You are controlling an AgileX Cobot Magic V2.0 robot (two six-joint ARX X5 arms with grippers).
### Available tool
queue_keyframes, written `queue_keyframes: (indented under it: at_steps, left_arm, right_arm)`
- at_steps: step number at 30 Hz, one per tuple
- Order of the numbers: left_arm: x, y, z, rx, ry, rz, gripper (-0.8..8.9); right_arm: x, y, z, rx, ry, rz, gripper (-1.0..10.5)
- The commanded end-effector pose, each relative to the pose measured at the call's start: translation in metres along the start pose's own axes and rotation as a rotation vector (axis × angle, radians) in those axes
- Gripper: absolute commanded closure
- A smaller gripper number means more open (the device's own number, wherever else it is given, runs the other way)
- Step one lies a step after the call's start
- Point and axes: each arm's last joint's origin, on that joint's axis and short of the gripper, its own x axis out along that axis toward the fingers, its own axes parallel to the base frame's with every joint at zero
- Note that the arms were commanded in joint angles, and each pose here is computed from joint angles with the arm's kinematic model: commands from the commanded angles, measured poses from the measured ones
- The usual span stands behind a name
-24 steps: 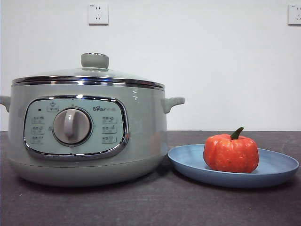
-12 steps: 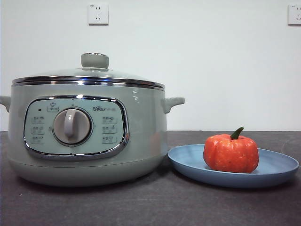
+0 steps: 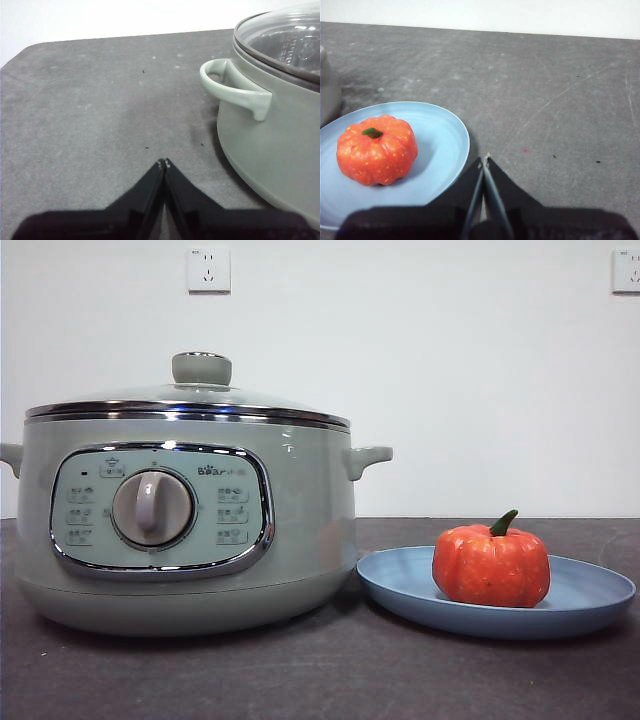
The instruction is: Take the pumpkin out from the steamer,put the pumpkin in the blue plate,close the lid
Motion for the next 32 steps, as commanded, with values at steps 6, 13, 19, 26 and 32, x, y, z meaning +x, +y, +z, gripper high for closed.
queue_keyframes:
  at_steps: [6,13,19,26,32]
  left_arm:
    - [0.0014,0.0002,-0.0049,-0.008,0.012,0.002,8.16]
    - [0.0014,0.0002,-0.0049,-0.008,0.012,0.002,8.17]
    - [0.0014,0.0002,-0.0049,-0.008,0.012,0.002,8.17]
    - [0.0014,0.0002,-0.0049,-0.008,0.012,0.002,8.17]
    - [0.0014,0.0002,-0.0049,-0.008,0.012,0.002,8.17]
  right_arm:
    - [0.0013,0.0001,-0.0031,0.0,0.009,-0.001,9.5]
    - [0.0013,0.0001,-0.0031,0.0,0.009,-0.001,9.5]
    - [0.0013,0.0001,-0.0031,0.001,0.009,-0.001,9.5]
    - [0.0013,0.0001,-0.0031,0.001,0.009,-0.001,9.5]
    - [0.0013,0.0001,-0.0031,0.001,0.009,-0.001,9.5]
